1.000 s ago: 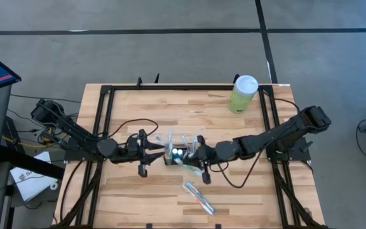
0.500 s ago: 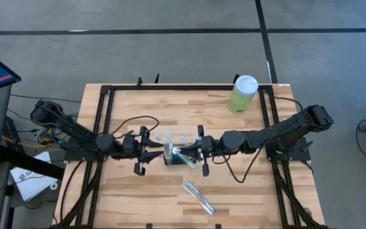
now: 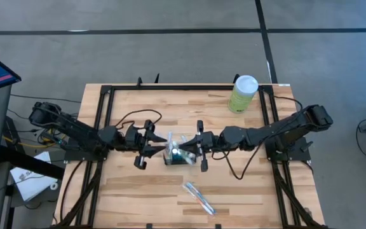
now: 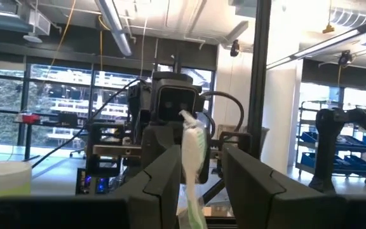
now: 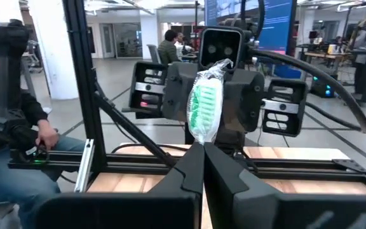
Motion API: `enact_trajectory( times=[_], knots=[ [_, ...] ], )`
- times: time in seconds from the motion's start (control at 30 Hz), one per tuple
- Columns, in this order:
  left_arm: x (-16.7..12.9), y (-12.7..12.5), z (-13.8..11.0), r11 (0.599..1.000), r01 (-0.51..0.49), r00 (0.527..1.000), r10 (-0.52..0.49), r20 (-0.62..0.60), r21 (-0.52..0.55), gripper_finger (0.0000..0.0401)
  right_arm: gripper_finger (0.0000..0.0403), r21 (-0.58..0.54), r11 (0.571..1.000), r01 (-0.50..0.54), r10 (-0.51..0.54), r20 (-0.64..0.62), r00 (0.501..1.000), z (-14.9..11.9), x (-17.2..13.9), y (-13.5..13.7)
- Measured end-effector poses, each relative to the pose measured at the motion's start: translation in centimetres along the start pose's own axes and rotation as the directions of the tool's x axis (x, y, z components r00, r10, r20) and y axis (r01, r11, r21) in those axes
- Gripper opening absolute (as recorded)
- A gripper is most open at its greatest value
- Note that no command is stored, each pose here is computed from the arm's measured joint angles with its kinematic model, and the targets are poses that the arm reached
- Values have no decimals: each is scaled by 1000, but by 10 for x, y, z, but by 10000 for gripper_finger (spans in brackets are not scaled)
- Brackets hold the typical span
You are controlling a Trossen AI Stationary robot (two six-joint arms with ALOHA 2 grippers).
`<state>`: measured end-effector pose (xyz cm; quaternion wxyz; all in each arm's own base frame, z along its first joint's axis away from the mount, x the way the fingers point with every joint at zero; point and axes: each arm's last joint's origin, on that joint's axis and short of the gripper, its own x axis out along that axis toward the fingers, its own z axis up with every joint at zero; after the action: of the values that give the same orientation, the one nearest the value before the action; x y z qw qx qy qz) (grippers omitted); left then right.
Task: Pick & Place toothbrushing station
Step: Put the green toothbrush into the mesh
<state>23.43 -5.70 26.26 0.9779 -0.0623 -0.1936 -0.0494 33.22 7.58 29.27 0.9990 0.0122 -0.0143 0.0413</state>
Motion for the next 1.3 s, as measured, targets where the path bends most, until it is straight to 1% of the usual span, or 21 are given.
enact_trajectory(
  times=[0.07, 0.2, 0.37, 0.43, 0.5, 0.57, 0.93, 1.03, 1.2, 1.3],
  knots=[
    [2, 1, -1, 1000, -4, 1000, 4, -4, 3, 108, 0, 0, 1000, 4, -4, 0, 1000, 0, 0, -1],
    [11, 3, -7, 999, 41, 999, -40, -30, 10, 108, 0, 0, 1000, 5, -5, 0, 1000, 0, 0, -2],
    [24, 8, -16, 1000, 21, 998, -20, -53, 16, 108, 0, 0, 1000, 4, -4, -2, 1000, 0, 0, -2],
    [29, 8, -15, 999, 37, 998, -36, -47, 16, 108, 0, -1, 1000, 4, -4, -5, 1000, -1, 0, -2],
    [30, 8, -15, 998, 63, 997, -62, -45, 15, 108, 0, -1, 1000, 4, -4, -7, 1000, -1, 0, -2],
    [32, 7, -13, 998, 68, 997, -68, -36, 15, 108, 0, -2, 1000, 4, -4, -9, 1000, -1, 0, -2],
    [32, 13, -12, 999, 39, 999, -39, -33, 9, 106, 0, -2, 1000, 5, -5, -15, 1000, -2, 0, -2],
    [32, 13, -12, 999, 39, 999, -39, -32, 7, 87, 0, -2, 1000, 5, -5, -15, 1000, -2, 0, -2],
    [32, 13, -12, 999, 35, 999, -34, -32, 7, 17, 0, -3, 1000, 5, -5, -16, 1000, -2, 0, -2],
    [32, 13, -12, 999, 34, 999, -34, -37, 7, 14, 0, -5, 1000, 5, -5, -28, 1000, -3, 0, -2]
  ],
)
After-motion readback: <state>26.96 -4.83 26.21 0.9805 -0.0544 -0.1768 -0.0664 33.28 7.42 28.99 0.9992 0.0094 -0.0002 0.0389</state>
